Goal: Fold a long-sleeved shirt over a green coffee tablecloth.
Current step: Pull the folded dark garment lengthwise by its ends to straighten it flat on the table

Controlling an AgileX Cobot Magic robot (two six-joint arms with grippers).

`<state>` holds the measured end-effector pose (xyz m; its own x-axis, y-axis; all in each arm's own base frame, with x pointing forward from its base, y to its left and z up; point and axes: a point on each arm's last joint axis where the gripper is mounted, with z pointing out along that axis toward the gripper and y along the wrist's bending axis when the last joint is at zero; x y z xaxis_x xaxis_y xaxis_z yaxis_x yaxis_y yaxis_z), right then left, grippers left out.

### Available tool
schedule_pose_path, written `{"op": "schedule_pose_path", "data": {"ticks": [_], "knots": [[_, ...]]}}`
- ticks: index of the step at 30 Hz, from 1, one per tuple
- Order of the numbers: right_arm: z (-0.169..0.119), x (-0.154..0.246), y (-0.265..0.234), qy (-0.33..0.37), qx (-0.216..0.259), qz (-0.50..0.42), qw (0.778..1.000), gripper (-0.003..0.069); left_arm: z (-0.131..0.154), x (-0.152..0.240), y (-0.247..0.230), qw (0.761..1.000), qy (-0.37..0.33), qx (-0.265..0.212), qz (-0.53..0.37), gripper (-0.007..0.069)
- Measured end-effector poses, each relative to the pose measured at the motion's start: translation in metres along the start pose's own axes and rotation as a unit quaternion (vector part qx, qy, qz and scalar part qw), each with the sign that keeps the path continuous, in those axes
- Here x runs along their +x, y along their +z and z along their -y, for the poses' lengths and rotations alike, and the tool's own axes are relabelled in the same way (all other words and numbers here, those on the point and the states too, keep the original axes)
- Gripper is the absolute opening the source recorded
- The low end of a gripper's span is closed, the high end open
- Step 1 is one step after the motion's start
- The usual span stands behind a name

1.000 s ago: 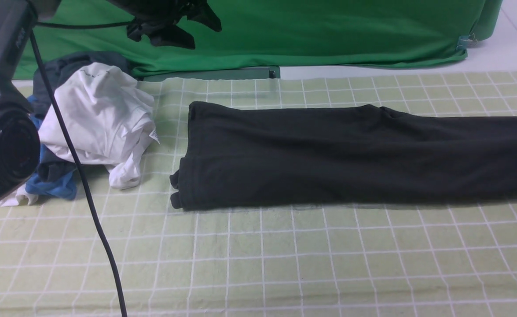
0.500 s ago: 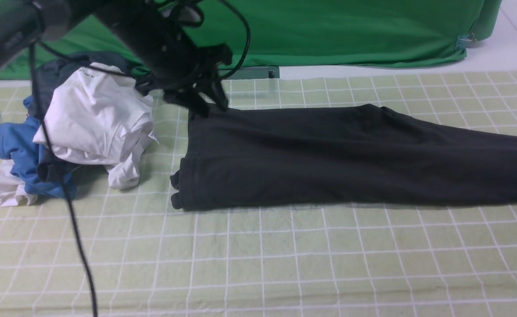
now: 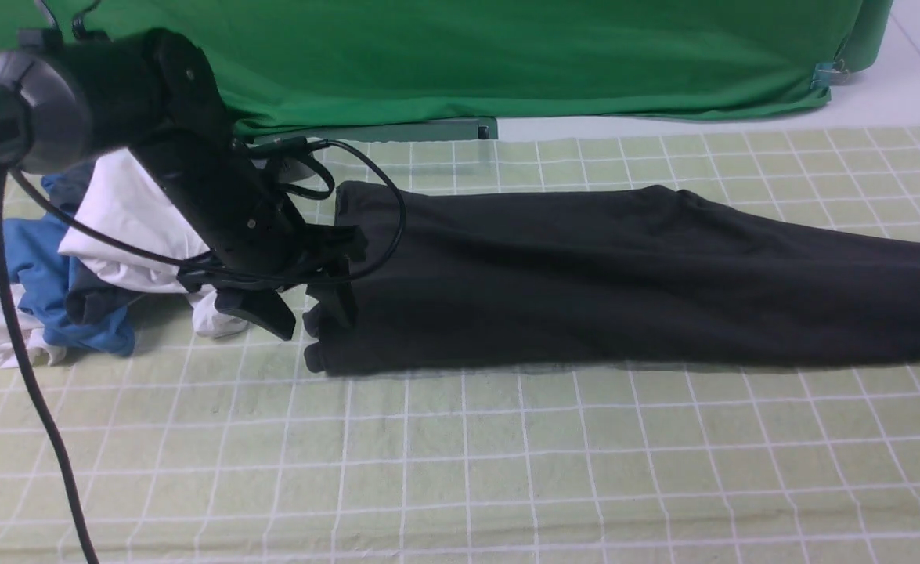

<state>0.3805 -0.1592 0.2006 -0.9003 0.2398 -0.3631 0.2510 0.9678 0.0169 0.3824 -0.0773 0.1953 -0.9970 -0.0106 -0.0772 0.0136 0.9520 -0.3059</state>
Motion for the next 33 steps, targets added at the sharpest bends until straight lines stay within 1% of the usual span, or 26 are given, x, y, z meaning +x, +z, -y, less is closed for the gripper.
{"op": "schedule_pose_path", "data": {"ticks": [5,9,12,15,16,17,18,19,20,21,22,23,26,31,32,33], "knots": [[-0.001,0.004,0.0,0.001,-0.005,-0.022,1.0,0.062,0.0,0.0,0.006,1.0,-0.009,0.01,-0.003,0.0516],[-0.002,0.009,0.006,0.001,-0.011,-0.053,0.999,0.0622,-0.003,-0.001,0.025,0.999,-0.014,0.022,-0.026,0.0517],[-0.001,0.01,0.011,0.0,-0.011,-0.057,0.998,0.0622,-0.005,-0.002,0.033,0.999,-0.017,0.026,-0.034,0.0498],[0.0,0.008,0.015,-0.007,-0.008,-0.044,0.999,0.0622,-0.004,-0.002,0.035,0.999,-0.012,0.033,-0.034,0.0433],[0.0,0.007,0.015,-0.013,-0.006,-0.037,0.999,0.0622,-0.003,-0.002,0.035,0.999,-0.008,0.036,-0.033,0.0397],[0.0,0.005,0.016,-0.016,-0.005,-0.028,0.999,0.0622,-0.003,-0.002,0.035,0.999,-0.003,0.038,-0.033,0.0339],[0.001,0.004,0.016,-0.018,-0.003,-0.023,1.0,0.0622,-0.002,-0.002,0.035,0.999,0.001,0.041,-0.032,0.0311],[0.001,0.003,0.017,-0.021,-0.002,-0.019,1.0,0.0622,-0.002,-0.002,0.035,0.999,0.004,0.044,-0.032,0.0244],[0.001,0.003,0.017,-0.021,-0.002,-0.02,1.0,0.0622,-0.002,-0.002,0.035,0.999,0.005,0.044,-0.032,0.0235],[0.001,0.004,0.022,-0.023,-0.002,-0.022,0.999,0.062,-0.001,-0.002,0.035,0.998,0.012,0.046,-0.033,0.0167],[0.002,0.005,0.027,-0.023,-0.003,-0.028,0.999,0.0619,-0.001,-0.002,0.035,0.998,0.017,0.048,-0.035,0.0122],[0.002,0.006,0.031,-0.023,-0.004,-0.031,0.999,0.0618,-0.001,-0.001,0.035,0.998,0.02,0.049,-0.037,0.0093],[0.002,0.009,0.044,-0.023,-0.006,-0.047,0.999,0.0614,-0.001,0.0,0.034,0.998,0.027,0.05,-0.042,0.0064],[0.003,0.01,0.053,-0.022,-0.008,-0.052,0.998,0.0574,-0.001,0.0,0.034,0.997,0.031,0.047,-0.044,0.0063],[0.003,0.01,0.054,-0.022,-0.008,-0.052,0.998,0.0545,-0.002,0.0,0.035,0.998,0.032,0.045,-0.044,0.0063],[0.003,0.009,0.055,-0.022,-0.008,-0.051,0.998,0.0496,-0.002,0.0,0.035,0.998,0.033,0.044,-0.044,0.0063]]}}
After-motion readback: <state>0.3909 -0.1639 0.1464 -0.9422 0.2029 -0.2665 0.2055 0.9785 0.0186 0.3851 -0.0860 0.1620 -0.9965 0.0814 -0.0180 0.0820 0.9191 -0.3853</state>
